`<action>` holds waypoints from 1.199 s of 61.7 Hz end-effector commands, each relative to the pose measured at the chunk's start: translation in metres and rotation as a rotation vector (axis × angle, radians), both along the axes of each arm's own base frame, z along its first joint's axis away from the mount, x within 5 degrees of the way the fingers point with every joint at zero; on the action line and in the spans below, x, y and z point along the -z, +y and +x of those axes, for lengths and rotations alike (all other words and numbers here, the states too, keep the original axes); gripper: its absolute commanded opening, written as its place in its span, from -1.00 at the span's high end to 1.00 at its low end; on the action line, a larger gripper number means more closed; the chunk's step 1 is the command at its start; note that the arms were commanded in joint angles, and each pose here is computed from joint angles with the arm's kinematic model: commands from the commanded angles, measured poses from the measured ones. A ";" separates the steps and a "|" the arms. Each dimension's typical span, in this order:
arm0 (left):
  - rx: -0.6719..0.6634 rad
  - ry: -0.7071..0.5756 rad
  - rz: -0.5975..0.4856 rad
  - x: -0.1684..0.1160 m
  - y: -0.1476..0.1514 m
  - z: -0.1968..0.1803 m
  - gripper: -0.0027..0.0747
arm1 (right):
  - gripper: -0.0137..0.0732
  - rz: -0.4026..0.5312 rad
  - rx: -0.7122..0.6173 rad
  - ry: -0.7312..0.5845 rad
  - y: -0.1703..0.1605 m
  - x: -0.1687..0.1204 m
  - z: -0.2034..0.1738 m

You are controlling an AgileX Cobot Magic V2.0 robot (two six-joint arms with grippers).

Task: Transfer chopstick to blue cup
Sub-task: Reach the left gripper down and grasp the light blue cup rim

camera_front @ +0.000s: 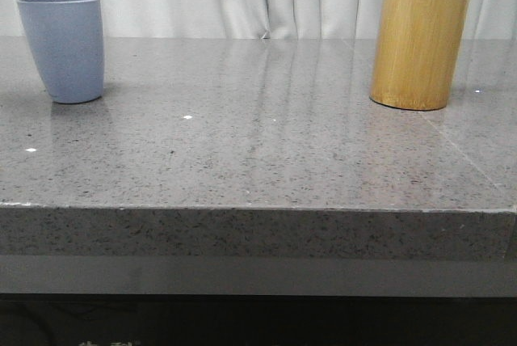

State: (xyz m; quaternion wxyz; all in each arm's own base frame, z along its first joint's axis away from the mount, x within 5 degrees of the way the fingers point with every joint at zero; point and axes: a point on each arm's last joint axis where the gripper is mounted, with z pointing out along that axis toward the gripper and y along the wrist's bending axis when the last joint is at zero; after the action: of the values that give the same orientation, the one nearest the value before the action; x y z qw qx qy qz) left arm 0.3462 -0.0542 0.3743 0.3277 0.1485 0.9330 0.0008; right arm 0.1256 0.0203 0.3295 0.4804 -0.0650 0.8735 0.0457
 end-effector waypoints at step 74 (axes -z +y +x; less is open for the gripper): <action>0.102 0.008 -0.069 -0.032 -0.059 0.039 0.98 | -0.77 0.006 -0.004 -0.082 0.001 -0.014 0.003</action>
State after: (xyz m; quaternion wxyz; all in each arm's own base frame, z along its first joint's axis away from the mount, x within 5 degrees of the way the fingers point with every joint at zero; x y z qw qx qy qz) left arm 0.4004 -0.0966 0.3662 0.2619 0.1709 0.9494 -0.0269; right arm 0.1252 0.0203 0.3289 0.4771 -0.0660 0.8752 0.0450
